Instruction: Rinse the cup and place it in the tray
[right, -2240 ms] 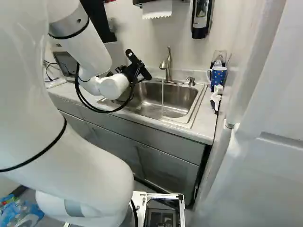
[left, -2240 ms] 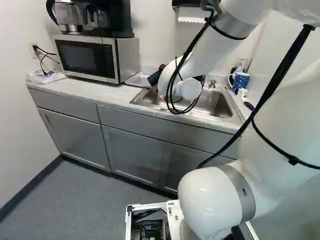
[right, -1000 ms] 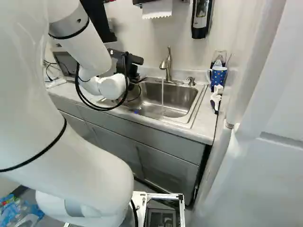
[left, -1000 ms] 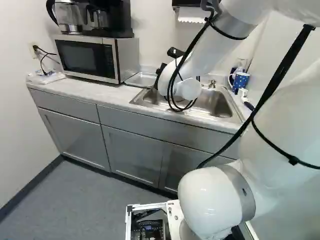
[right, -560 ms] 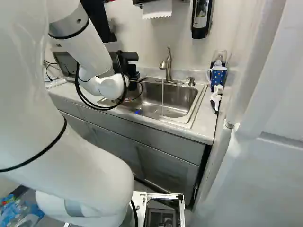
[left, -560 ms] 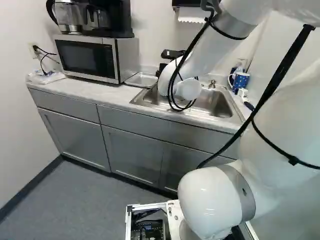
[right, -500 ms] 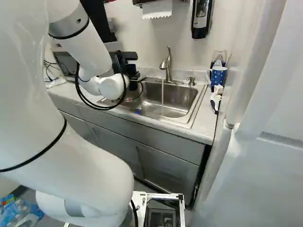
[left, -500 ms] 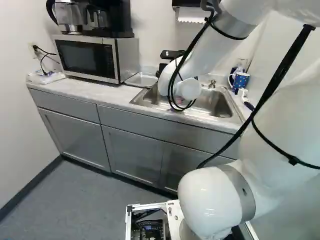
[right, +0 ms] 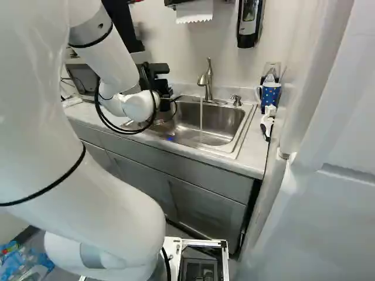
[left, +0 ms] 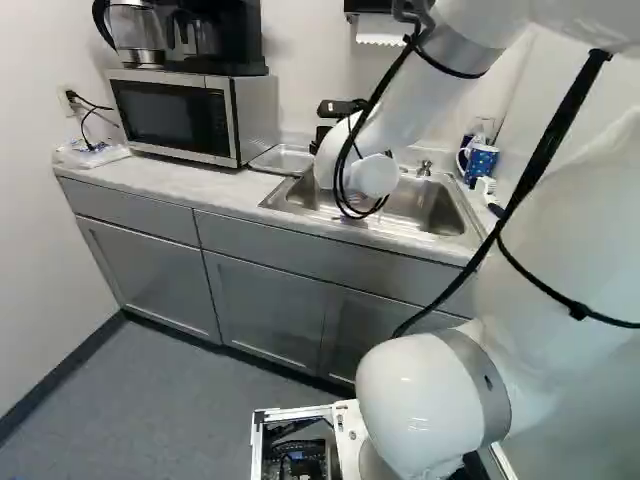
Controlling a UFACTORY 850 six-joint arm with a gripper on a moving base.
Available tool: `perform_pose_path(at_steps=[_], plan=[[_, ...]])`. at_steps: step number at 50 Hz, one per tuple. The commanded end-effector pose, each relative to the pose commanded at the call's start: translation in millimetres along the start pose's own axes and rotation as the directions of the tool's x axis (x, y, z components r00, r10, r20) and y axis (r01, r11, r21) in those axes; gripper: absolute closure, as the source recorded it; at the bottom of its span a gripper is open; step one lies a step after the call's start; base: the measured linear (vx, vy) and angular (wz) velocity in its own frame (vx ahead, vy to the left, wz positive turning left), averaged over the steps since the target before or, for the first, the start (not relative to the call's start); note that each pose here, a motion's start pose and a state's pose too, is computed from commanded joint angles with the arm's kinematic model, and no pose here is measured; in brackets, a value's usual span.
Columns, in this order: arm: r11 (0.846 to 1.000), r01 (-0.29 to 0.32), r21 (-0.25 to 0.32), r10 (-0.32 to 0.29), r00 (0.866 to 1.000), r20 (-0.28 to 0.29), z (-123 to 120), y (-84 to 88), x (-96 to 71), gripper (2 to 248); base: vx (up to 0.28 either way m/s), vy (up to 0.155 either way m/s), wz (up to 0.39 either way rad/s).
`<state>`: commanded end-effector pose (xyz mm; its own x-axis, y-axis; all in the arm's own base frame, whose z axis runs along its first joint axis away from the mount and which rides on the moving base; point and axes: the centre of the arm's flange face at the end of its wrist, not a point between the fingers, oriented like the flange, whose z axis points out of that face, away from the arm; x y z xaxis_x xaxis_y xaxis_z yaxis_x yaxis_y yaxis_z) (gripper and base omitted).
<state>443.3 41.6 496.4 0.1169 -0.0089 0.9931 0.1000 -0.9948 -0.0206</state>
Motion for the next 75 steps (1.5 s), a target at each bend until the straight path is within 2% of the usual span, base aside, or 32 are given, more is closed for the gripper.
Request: perform_pose_path(at_steps=[9,27,46,65,75], plan=[[1.000,0.001,0.007,-0.001,1.000,-0.003,18.6,-3.1,2.8,127,0.000,0.000,0.000],[0.999,0.014,0.034,-0.012,0.999,-0.048,57.0,-11.0,10.6,127,0.000,0.000,0.000],[0.998,0.017,0.057,-0.013,0.998,-0.060,96.4,-24.1,13.6,127,0.000,0.000,0.000],[0.996,0.020,0.083,-0.014,0.997,-0.072,135.0,-40.4,14.7,127,0.000,0.000,0.000],[0.996,0.021,0.088,-0.015,0.998,-0.067,157.1,-44.9,7.1,127,0.000,0.000,0.000]])
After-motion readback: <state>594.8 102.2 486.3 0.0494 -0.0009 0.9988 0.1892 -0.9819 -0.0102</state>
